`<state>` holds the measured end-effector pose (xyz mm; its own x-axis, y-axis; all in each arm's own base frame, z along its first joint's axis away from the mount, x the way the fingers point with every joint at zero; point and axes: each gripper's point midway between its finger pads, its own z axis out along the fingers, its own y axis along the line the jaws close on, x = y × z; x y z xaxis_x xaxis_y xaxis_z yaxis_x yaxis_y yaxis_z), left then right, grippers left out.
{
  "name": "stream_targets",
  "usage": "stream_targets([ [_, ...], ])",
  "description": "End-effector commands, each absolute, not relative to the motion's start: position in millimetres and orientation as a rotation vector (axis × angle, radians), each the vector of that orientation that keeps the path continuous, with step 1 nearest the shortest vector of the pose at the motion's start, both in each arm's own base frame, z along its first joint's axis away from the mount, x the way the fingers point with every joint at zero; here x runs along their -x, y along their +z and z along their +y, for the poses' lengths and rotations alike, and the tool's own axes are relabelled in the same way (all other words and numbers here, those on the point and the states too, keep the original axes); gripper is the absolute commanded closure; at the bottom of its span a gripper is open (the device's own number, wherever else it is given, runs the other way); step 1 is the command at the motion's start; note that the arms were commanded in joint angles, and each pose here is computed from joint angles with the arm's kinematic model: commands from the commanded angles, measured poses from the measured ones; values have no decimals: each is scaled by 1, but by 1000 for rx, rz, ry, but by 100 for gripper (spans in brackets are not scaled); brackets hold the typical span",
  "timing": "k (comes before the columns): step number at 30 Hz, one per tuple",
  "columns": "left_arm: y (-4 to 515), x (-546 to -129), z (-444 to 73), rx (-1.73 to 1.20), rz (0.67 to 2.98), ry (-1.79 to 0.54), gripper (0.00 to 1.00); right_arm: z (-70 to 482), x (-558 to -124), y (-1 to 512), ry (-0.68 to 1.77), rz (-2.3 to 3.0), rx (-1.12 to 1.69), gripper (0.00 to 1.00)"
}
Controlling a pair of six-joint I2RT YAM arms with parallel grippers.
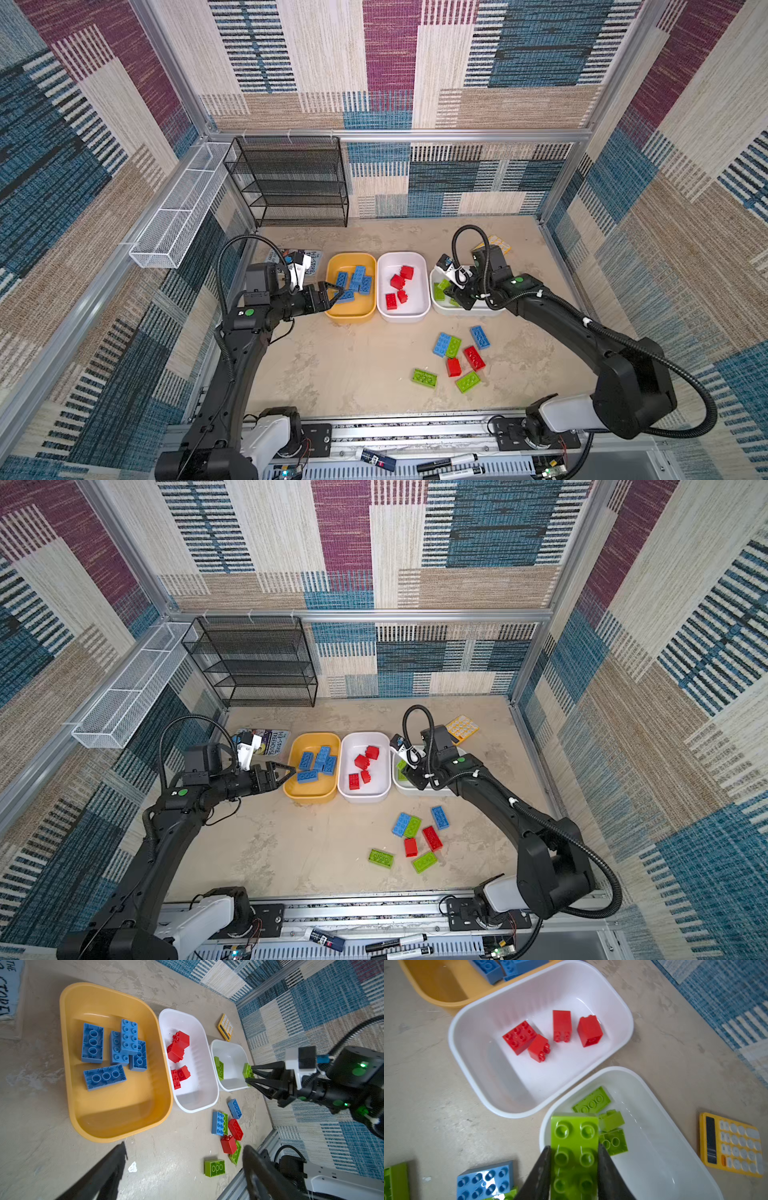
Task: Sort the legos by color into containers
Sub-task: 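Carry the green brick with the right gripper into the farther white bin and release, then return the right gripper to the pile and grasp another green brick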
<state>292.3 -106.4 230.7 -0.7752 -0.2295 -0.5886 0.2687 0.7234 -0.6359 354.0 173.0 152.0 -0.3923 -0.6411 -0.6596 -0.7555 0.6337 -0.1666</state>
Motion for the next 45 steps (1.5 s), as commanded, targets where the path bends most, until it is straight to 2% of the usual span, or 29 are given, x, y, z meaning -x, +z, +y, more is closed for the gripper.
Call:
stream_targets([
  [1, 245, -300, -116, -34, 2185, -1042, 11, 158, -380, 149, 148, 2148, 1012, 68],
  [11, 252, -312, -130, -49, 2143, -1109, 12, 119, -425, 105, -58, 2209, 1083, 67],
  [16, 247, -311, -135, -65, 2159, -1114, 13, 118, -427, 94, -63, 2211, 1134, 65],
  [18, 246, -312, -135, -65, 2162, -1113, 13, 117, -425, 90, -62, 2218, 1140, 60],
  [24, 242, -313, -135, -68, 2173, -1112, 13, 122, -420, 105, -15, 2195, 1117, 37],
  [26, 240, -312, -135, -71, 2182, -1106, 13, 130, -415, 119, 48, 2170, 1100, 34],
  [29, 237, -311, -134, -79, 2195, -1093, 13, 151, -394, 151, 220, 2097, 1081, 32],
  [34, 231, -310, -133, -79, 2217, -1080, 13, 195, -331, 185, 462, 2009, 1132, 28],
  [38, 228, -311, -133, -74, 2225, -1082, 13, 228, -275, 186, 606, 2053, 1161, 27],
  [42, 228, -311, -132, -75, 2228, -1069, 13, 248, -233, 184, 849, 2190, 1034, 24],
  [45, 226, -311, -132, -79, 2232, -1068, 13, 262, -207, 174, 872, 2258, 1044, 22],
])
